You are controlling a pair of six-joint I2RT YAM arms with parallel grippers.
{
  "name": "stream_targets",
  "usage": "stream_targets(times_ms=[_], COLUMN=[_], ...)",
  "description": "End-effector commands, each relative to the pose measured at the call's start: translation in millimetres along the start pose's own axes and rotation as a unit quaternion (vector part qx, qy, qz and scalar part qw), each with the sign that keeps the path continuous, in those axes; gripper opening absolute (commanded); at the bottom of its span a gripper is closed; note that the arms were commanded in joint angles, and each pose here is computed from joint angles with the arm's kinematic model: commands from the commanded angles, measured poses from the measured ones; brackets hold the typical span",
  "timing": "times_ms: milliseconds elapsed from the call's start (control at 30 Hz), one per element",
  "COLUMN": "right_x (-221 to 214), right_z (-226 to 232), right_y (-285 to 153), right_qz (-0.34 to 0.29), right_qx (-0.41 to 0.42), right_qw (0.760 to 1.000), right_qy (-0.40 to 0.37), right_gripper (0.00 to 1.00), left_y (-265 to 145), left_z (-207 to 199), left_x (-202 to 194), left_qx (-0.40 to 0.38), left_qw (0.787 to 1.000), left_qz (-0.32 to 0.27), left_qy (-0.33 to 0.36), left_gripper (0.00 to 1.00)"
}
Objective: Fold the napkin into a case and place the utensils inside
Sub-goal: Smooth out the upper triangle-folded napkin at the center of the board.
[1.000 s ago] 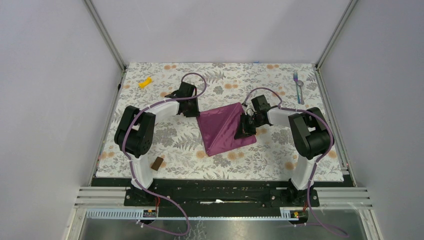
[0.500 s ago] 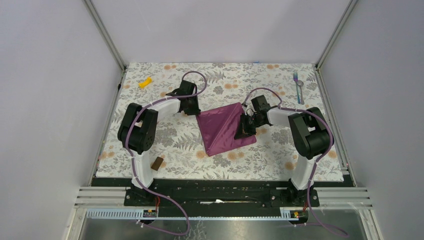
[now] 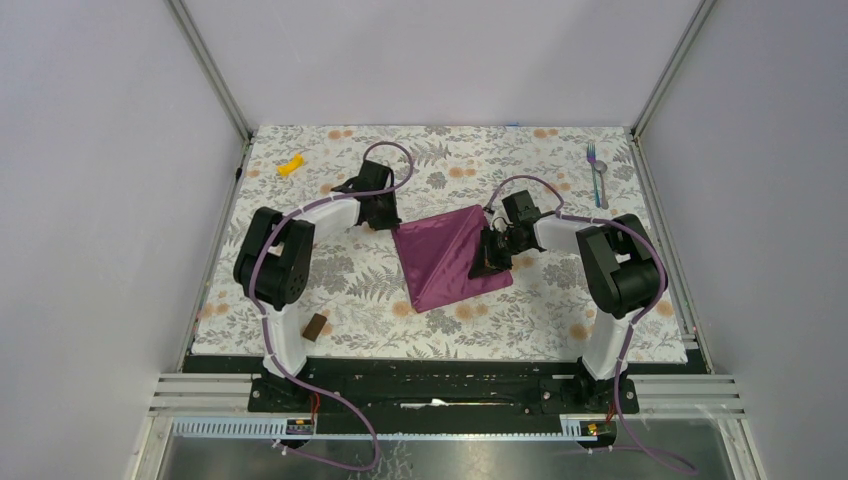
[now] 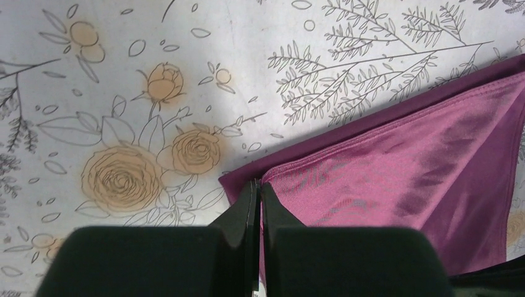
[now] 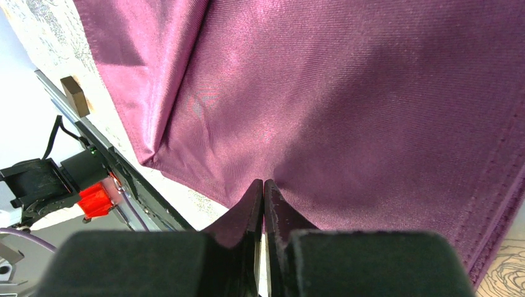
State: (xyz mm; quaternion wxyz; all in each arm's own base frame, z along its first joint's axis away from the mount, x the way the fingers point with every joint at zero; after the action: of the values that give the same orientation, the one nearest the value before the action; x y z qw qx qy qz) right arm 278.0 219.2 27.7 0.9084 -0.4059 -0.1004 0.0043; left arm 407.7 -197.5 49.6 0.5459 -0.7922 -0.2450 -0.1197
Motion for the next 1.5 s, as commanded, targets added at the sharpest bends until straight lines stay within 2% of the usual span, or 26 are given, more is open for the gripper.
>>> stream_targets(times_ms=[0, 267, 367, 467, 600, 733, 800, 867, 967, 1233, 1467], right_x=[4.1, 4.2, 8.2, 16.8, 21.0, 26.9, 31.0, 30.7, 20.0, -36.2, -52.7], right_z=[4.1, 5.7, 15.5, 42.5, 97.3, 136.6, 147.2, 146.9, 134.7, 83.2, 69.5], right_y=[3.7, 3.2, 0.5, -5.3, 7.8, 36.8, 50.4, 61.2, 72.2, 86.1, 58.6], right_qz=[0.0, 0.002, -0.002, -0.018, -0.018, 0.002, 0.003, 0.013, 0.026, 0.084, 0.086], right_qx=[0.004, -0.002, -0.005, 0.009, 0.084, 0.149, 0.164, 0.17, 0.164, 0.122, 0.046], right_qw=[1.0, 1.0, 0.999, 0.998, 0.993, 0.986, 0.983, 0.983, 0.984, 0.988, 0.993], right_qy=[-0.017, -0.022, -0.038, -0.06, -0.078, -0.078, -0.081, -0.074, -0.063, -0.041, -0.069], right_gripper=[0.07, 0.07, 0.11, 0.15, 0.29, 0.29, 0.24, 0.17, 0.13, 0.1, 0.11], left_y=[-21.3, -14.9, -10.5, -7.4, -6.8, -5.1, -4.0, -2.8, -2.1, 1.1, 2.9], left_z=[-4.9, 5.0, 6.2, 6.9, 8.2, 10.6, 11.5, 12.1, 14.3, 16.0, 22.7], left_x=[18.2, 8.2, 7.7, 7.1, 6.3, 4.1, 2.7, 1.5, 0.4, -2.6, -9.0], left_qx=[-0.007, -0.003, 0.001, 0.0, 0.002, 0.005, 0.006, 0.006, 0.01, 0.008, 0.003], left_qw=[0.999, 0.999, 1.0, 1.0, 1.0, 1.0, 1.0, 1.0, 1.0, 1.0, 1.0], left_qz=[-0.046, -0.034, -0.028, -0.024, -0.026, -0.022, -0.021, -0.019, -0.019, -0.013, -0.003], left_qy=[-0.004, -0.013, -0.011, -0.011, -0.012, -0.014, -0.015, -0.015, -0.015, -0.018, -0.03], left_gripper=[0.01, 0.01, 0.02, 0.02, 0.02, 0.02, 0.02, 0.02, 0.01, 0.01, 0.02])
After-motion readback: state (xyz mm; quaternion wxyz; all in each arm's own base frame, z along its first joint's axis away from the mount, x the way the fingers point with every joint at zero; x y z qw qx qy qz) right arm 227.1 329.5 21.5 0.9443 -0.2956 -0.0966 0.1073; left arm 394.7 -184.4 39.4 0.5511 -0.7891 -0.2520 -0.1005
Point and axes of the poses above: each gripper's point midway between its finger pads, its own y axis out along the fingers, its own z axis along the line the jaws close on, x = y × z, the point moved 2 cm from there along -y, back along the fingers, and after that the axes turned 5 degrees about -y, right-handed, at the moved point
